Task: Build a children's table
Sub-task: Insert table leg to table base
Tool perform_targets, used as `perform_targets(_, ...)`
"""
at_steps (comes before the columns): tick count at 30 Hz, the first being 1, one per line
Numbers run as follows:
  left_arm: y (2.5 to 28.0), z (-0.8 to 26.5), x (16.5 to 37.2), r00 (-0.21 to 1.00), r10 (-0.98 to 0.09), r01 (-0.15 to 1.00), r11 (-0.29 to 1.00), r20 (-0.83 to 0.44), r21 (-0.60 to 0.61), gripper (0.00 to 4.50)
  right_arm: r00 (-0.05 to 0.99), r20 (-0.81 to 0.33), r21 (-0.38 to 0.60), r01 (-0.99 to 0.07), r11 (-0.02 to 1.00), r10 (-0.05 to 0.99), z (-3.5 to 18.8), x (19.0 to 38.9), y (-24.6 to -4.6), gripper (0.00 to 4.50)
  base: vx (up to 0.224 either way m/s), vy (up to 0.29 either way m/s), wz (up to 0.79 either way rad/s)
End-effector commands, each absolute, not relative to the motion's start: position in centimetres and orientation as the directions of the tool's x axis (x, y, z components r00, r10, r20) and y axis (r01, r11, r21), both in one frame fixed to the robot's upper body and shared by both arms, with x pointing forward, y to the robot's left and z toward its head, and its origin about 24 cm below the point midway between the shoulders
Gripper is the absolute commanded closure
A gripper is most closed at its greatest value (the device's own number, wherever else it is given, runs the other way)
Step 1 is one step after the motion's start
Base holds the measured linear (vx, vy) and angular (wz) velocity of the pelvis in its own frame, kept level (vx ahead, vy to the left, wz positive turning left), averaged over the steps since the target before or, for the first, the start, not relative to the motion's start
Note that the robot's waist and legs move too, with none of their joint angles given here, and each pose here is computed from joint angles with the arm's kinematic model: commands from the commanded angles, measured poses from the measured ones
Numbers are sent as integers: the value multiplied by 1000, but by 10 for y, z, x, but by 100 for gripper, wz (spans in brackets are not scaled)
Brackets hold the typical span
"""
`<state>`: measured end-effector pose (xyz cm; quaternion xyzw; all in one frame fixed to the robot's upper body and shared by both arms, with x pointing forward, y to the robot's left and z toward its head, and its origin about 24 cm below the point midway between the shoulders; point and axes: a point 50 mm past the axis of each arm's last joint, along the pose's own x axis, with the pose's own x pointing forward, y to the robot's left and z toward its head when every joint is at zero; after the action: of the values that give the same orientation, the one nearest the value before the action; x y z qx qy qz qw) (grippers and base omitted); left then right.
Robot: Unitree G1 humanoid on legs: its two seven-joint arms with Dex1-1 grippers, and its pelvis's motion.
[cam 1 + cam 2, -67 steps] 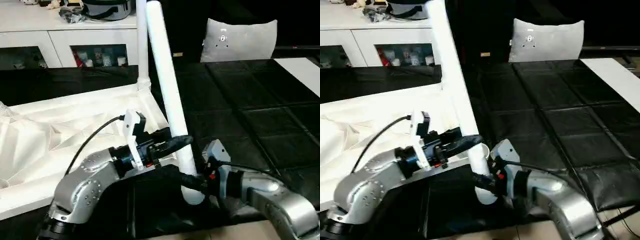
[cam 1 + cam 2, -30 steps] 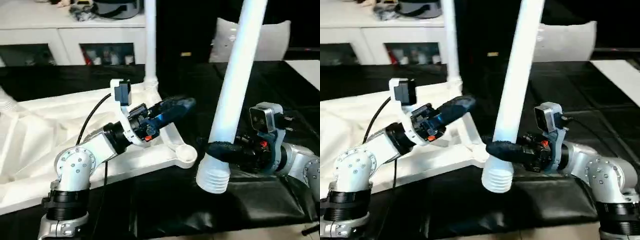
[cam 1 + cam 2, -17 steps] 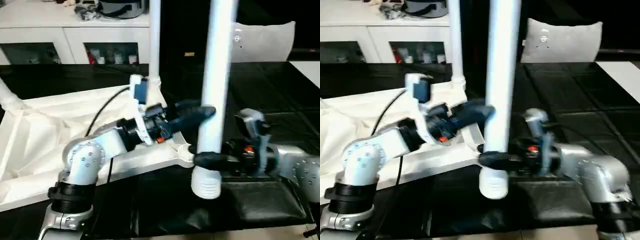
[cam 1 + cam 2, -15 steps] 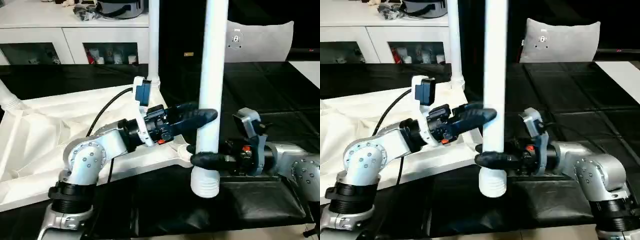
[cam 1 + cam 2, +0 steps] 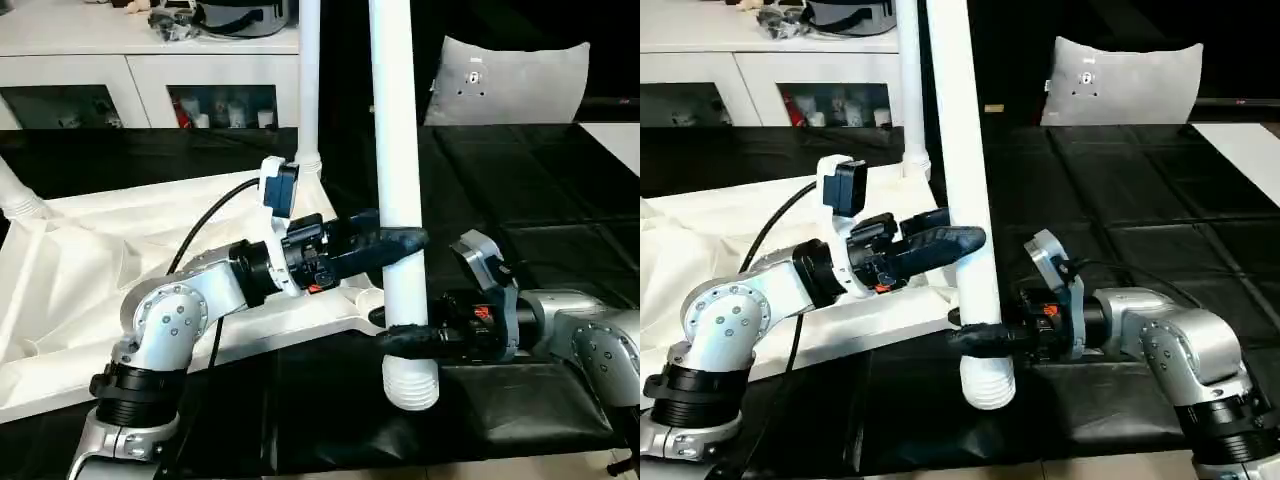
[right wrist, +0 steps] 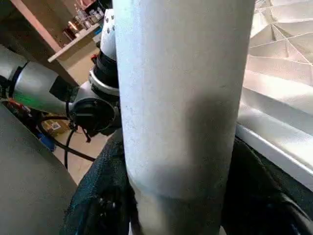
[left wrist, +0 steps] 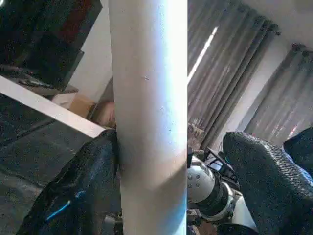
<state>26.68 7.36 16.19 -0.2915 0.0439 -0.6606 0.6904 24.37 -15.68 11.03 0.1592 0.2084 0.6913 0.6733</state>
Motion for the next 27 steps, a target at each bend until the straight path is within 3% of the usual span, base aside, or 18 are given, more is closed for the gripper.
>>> perform_targets(1,73,161,266,110,-940,891,-51,323,-452,116,-46,-78,481,-877,-3,996,114,247,-157,262,0,0,0)
perform_targets(8,75,158,270,139,-944,914,6,300,-406,116,-42,-91,470,-883,6,995,112,249,-157,262,0,0,0)
perform_targets(16,79,152,276,172,-960,974,132,222,-183,116,-24,-111,452,-892,29,994,109,251,-158,262,0,0,0)
perform_targets(19,79,150,276,174,-959,974,134,222,-183,113,-25,-111,452,-892,28,993,109,251,-158,262,0,0,0)
perform_targets(22,79,144,277,180,-969,977,156,172,-142,165,-24,-116,450,-893,31,993,109,252,-159,262,0,0,0)
perform_targets(27,79,139,279,185,-972,979,169,144,-117,148,-20,-124,444,-895,37,992,108,252,-160,262,0,0,0)
